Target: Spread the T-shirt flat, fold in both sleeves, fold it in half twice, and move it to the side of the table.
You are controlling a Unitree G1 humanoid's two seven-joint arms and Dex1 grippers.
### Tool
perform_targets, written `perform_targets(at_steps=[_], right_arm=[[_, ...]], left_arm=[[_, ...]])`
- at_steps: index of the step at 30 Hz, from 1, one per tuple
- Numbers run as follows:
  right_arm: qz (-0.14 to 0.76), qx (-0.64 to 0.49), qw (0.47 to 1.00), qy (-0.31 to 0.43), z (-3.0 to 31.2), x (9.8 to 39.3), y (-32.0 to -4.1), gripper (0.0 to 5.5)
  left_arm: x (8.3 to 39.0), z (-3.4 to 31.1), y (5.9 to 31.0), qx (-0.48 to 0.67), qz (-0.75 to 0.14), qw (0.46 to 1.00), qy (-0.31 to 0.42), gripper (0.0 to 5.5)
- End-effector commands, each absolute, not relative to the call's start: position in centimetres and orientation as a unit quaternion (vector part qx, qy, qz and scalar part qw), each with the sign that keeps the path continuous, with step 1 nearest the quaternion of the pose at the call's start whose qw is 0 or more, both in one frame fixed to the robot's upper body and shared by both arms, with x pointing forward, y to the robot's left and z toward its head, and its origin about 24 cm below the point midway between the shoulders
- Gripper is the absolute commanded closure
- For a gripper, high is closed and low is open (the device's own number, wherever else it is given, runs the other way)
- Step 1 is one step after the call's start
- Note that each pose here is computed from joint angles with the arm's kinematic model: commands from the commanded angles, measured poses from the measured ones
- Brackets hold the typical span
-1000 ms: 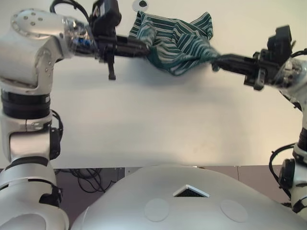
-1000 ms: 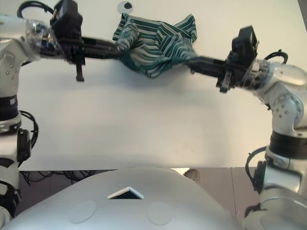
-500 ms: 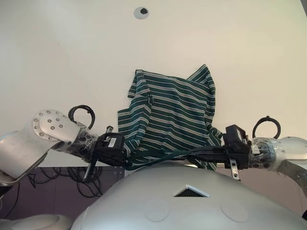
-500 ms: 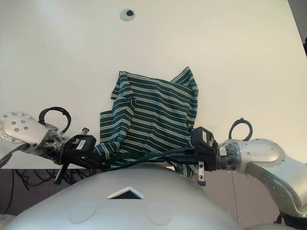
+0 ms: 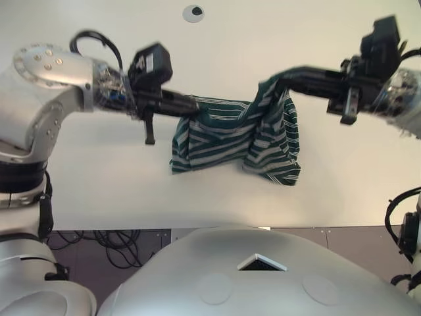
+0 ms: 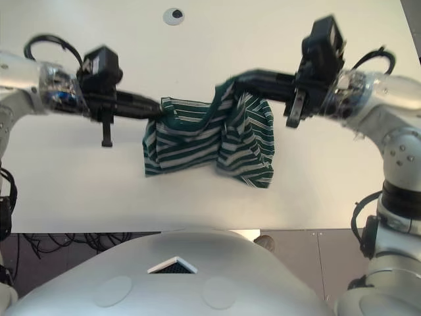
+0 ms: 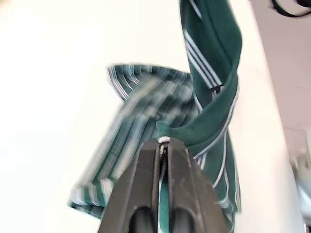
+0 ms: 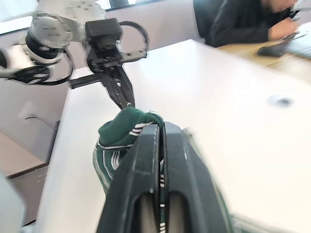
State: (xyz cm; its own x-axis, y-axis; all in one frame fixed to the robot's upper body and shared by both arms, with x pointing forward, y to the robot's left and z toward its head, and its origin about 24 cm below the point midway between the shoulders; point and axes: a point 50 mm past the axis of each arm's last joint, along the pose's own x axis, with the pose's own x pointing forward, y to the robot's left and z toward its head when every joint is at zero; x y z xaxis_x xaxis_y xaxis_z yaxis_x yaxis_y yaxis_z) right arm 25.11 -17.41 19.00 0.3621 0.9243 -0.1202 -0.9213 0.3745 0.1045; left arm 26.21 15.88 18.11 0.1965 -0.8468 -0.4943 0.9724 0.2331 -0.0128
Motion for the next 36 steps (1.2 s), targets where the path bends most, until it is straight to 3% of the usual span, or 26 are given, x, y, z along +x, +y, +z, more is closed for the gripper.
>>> perform_targets(at_steps=[1, 11, 18, 30, 36], right_arm=[[0.558, -0.016, 0.829, 0.033, 21.1, 28.1, -16.7, 5.5], [0.531, -0.068, 0.843, -0.063, 27.0, 34.5, -16.4, 5.5], [0.457, -0.121, 0.876, -0.098, 31.1, 39.3, -15.2, 5.5], [0.289, -0.214, 0.921, -0.147, 36.7, 40.6, -14.8, 5.5], [0.218, -0.237, 0.925, -0.2, 39.7, 40.0, -14.6, 5.5]], left_arm=[[29.4, 20.6, 15.8, 0.185, -0.562, 0.793, 0.148, 5.5], [36.5, 28.3, 14.9, 0.255, -0.487, 0.835, 0.019, 5.5], [40.6, 31.3, 14.2, 0.327, -0.382, 0.864, -0.008, 5.5], [41.2, 37.0, 13.2, 0.472, -0.17, 0.862, -0.076, 5.5], [40.5, 39.6, 12.7, 0.493, -0.112, 0.854, -0.125, 5.5]])
